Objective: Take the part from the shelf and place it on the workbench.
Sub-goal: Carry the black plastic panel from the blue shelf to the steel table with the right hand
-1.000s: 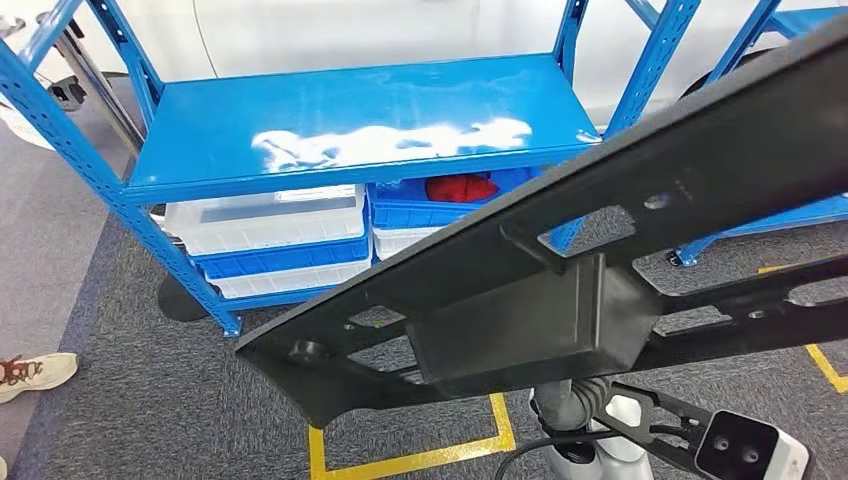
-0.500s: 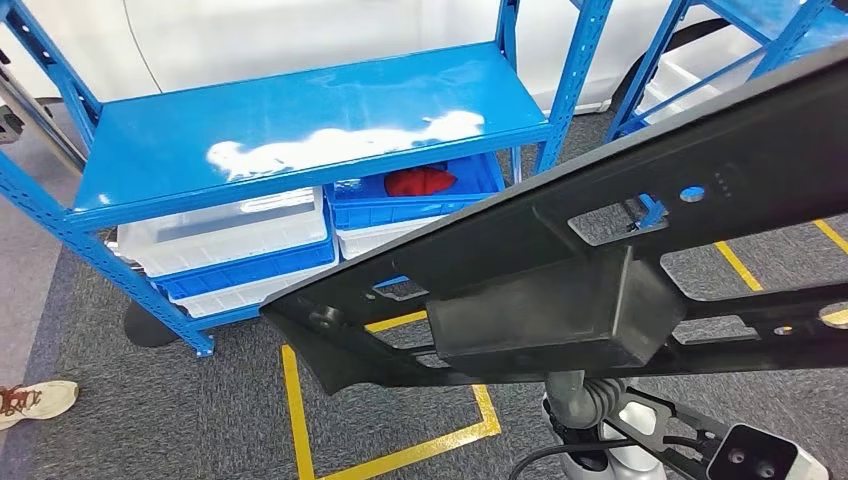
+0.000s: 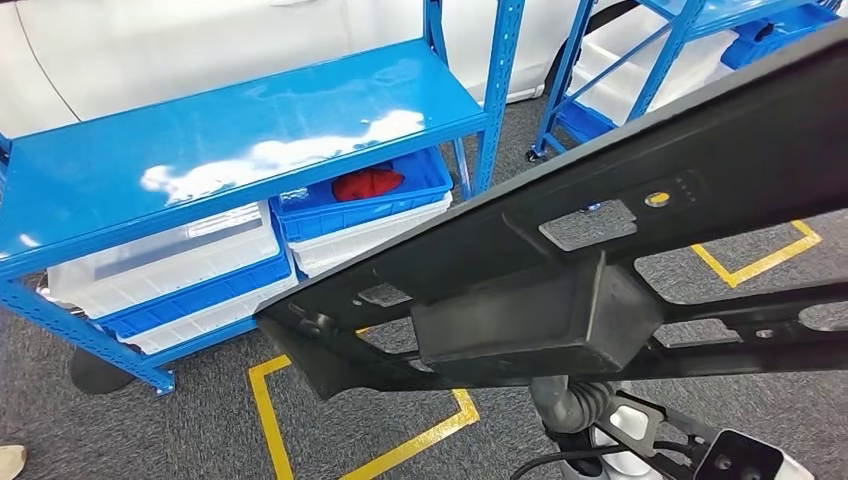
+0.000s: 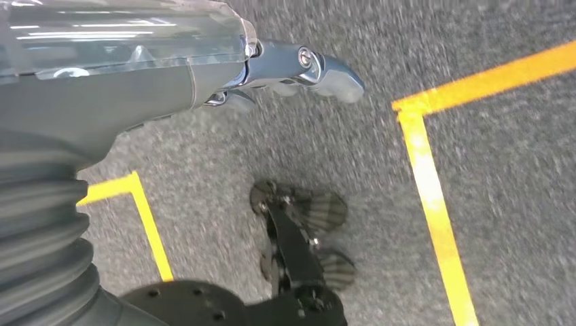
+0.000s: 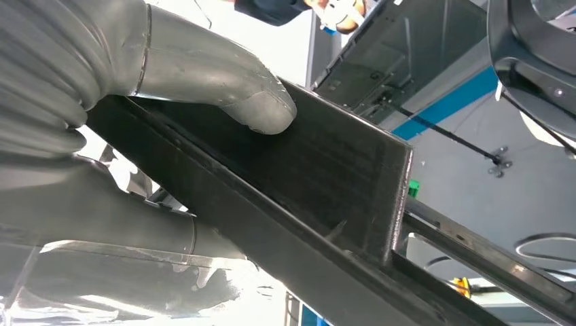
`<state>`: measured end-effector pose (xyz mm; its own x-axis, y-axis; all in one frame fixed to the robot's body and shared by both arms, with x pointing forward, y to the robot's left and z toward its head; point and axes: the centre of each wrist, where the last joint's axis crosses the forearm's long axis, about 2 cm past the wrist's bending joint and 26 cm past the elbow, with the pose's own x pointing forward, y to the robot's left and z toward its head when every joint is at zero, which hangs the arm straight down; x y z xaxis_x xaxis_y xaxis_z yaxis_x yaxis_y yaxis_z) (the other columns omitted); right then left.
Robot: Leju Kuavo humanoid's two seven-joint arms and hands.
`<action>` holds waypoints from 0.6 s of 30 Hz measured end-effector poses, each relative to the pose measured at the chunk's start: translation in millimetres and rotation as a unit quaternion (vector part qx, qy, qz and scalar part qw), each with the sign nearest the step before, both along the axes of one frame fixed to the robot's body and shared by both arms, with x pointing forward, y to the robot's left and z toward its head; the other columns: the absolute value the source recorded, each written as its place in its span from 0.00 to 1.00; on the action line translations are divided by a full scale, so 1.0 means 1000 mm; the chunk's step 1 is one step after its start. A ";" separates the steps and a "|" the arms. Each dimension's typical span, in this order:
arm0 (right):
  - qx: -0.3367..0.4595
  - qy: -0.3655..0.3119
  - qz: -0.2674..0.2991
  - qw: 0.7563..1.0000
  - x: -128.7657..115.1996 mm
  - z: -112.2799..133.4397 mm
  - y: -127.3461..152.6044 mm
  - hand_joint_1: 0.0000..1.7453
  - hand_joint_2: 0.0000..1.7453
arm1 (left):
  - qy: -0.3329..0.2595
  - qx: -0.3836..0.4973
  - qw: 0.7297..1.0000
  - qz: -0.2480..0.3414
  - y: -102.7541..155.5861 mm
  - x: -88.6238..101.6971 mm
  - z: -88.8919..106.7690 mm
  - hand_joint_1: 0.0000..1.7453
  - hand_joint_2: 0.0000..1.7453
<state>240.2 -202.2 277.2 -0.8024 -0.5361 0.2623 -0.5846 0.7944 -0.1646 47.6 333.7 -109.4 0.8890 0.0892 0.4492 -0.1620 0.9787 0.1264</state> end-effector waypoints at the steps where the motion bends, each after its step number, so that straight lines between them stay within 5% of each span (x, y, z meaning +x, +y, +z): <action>1: 0.000 0.000 0.003 1.000 0.000 0.000 0.000 1.00 1.00 | 0.002 -0.002 1.000 -0.001 -0.002 0.001 0.000 0.00 1.00; 18: 0.014 -0.007 0.069 0.997 0.002 0.006 0.013 1.00 1.00 | 0.022 -0.038 0.999 0.014 -0.035 -0.002 -0.002 0.00 1.00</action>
